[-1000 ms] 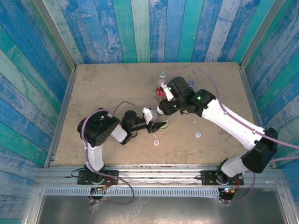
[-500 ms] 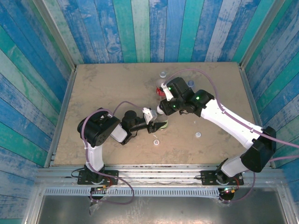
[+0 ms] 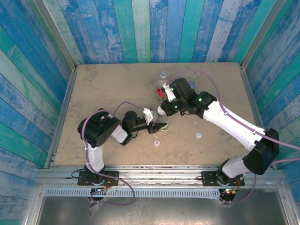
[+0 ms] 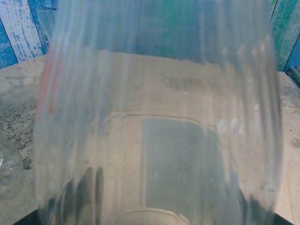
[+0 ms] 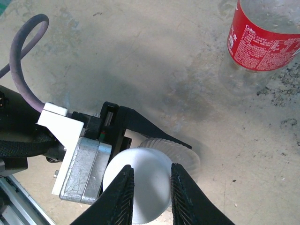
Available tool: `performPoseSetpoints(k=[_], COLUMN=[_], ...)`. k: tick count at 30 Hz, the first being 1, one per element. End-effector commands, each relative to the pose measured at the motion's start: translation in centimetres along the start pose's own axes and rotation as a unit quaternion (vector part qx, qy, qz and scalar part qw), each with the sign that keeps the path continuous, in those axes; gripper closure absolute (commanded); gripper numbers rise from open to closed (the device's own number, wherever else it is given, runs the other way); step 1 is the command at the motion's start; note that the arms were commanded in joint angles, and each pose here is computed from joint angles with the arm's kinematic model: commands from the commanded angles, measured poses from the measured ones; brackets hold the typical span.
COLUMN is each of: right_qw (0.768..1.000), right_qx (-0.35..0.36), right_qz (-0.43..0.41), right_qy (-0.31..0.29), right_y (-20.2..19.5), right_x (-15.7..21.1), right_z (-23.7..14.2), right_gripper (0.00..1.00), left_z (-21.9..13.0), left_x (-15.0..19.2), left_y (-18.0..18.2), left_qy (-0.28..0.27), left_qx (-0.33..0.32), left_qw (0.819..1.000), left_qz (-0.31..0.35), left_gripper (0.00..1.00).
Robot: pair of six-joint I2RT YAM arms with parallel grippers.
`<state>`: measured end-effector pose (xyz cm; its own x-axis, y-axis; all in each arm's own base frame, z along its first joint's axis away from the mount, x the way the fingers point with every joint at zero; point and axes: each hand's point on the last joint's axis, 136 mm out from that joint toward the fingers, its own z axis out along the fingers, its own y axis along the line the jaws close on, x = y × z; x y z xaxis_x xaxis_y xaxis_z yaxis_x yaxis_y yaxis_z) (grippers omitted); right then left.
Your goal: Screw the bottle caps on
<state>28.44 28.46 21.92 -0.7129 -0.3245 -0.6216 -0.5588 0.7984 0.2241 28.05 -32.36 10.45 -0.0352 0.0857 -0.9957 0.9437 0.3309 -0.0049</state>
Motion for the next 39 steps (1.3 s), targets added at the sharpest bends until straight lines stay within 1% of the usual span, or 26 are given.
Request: performPoseSetpoints(k=[1, 9, 13, 15, 16, 23, 27, 29, 31, 33, 36, 39], right_qw=[0.998, 0.999, 1.0, 1.0, 1.0, 1.0, 1.0, 0.999, 0.999, 0.998, 0.997, 0.996], right_qx=[-0.013, -0.018, -0.004, -0.002, -0.002, -0.013, -0.02, -0.023, -0.028, -0.036, -0.052, -0.062], right_qz=[0.018, 0.022, 0.02, 0.023, 0.025, 0.022, 0.017, 0.018, 0.024, 0.033, 0.046, 0.054], right_qy=[0.055, 0.041, 0.018, 0.008, 0.004, 0.005, 0.01, 0.016, 0.022, 0.027, 0.037, 0.041], right_y=[0.2, 0.4, 0.0, -0.3, -0.4, -0.7, -0.6, -0.5, -0.4, -0.3, 0.2, 0.9], right_x=[3.4, 3.3, 1.9, 1.2, 0.8, -0.6, -0.8, -0.3, 0.4, 1.3, 2.8, 4.1], right_z=[0.0, -1.0, -1.6, -1.6, -1.5, -0.5, 0.0, 0.2, 0.1, -0.2, -0.6, -0.9], right_gripper=[0.75, 0.74, 0.68, 0.61, 0.6, 0.58, 0.62, 0.66, 0.72, 0.75, 0.78, 0.78], left_z=[0.3, 0.4, 0.4, 0.3, 0.3, 0.3, 0.3, 0.2, 0.3, 0.4, 0.4, 0.4], left_x=[1.5, 1.7, 1.8, 1.8, 1.8, 1.9, 1.9, 1.9, 1.8, 1.8, 1.8, 1.7], left_y=[-0.2, -0.1, -0.2, -0.3, -0.2, -0.3, -0.3, -0.3, -0.3, -0.3, -0.5, -0.4], left_qy=[0.023, 0.025, 0.026, 0.026, 0.027, 0.03, 0.03, 0.03, 0.03, 0.028, 0.028, 0.028], left_qx=[0.004, 0.005, 0.007, 0.008, 0.007, 0.008, 0.009, 0.008, 0.008, 0.011, 0.016, 0.014], left_qw=[0.999, 0.999, 0.999, 0.999, 0.999, 0.999, 0.999, 0.999, 0.999, 0.999, 0.999, 0.999], left_qz=[-0.022, -0.026, -0.025, -0.025, -0.025, -0.021, -0.021, -0.02, -0.02, -0.025, -0.031, -0.028], left_gripper=[0.42, 0.42, 0.42, 0.42, 0.42, 0.42, 0.42, 0.42, 0.42, 0.42, 0.42, 0.43])
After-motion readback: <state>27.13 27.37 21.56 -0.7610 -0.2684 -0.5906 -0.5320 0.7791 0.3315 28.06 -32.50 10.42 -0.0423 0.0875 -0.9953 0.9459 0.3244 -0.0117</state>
